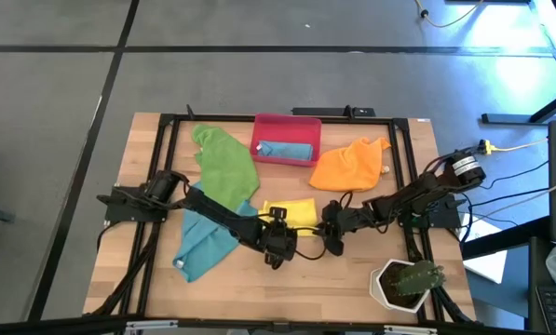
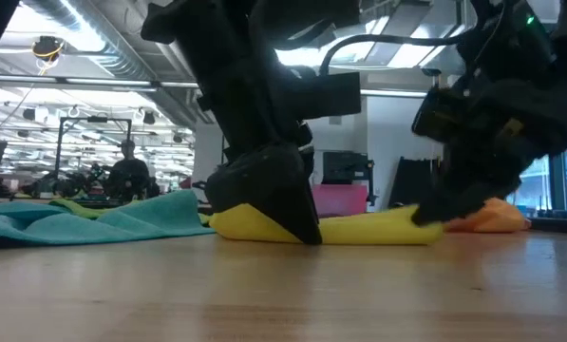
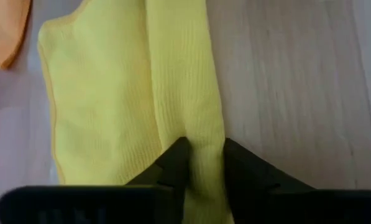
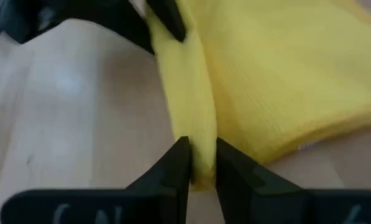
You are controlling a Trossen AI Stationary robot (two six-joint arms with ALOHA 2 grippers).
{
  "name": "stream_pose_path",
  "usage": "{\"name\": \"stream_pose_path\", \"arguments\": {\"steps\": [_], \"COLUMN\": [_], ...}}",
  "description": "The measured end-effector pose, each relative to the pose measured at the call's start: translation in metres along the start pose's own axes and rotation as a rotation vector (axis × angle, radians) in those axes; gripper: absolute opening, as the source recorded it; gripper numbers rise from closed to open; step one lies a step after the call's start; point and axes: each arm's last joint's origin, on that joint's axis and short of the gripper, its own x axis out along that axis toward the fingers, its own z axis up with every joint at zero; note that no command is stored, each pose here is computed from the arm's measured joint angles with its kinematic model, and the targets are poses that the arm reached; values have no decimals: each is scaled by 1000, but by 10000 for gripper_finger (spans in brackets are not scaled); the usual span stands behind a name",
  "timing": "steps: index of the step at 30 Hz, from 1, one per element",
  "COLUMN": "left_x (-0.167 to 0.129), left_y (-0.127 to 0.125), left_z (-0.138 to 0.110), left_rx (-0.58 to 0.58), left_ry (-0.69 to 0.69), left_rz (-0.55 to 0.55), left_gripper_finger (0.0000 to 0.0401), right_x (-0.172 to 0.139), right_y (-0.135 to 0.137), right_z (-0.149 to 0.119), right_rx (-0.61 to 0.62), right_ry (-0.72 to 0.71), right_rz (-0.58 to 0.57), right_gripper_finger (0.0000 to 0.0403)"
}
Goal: Roll microfiber towels into tight, uniform cylinder then place into a basket
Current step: Roll the yellow microfiber towel
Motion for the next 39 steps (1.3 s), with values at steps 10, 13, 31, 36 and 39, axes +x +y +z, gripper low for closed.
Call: {"name": "stream_pose_path", "arguments": {"steps": [10, 13, 31, 36, 39], "left_x": [-1, -1, -6, -1, 1], "left_y": [0, 1, 26, 35, 42], "left_z": [0, 0, 3, 6, 7], "left_rx": [-2, -22, -223, -275, -321], "left_ry": [-1, 1, -166, -211, -206], "left_rz": [-10, -42, -553, -662, -686], "left_gripper_finger": [5, 2, 0, 0, 0], "right_x": [-23, -29, -46, -49, -50], "right_y": [7, 11, 50, 58, 61], "right_z": [14, 18, 6, 0, -2], "right_rx": [-124, -169, -505, -568, -596], "right_ry": [-34, -60, -143, -142, -153], "right_rz": [8, 24, 135, 168, 163], "right_gripper_finger": [78, 78, 78, 79, 82]}}
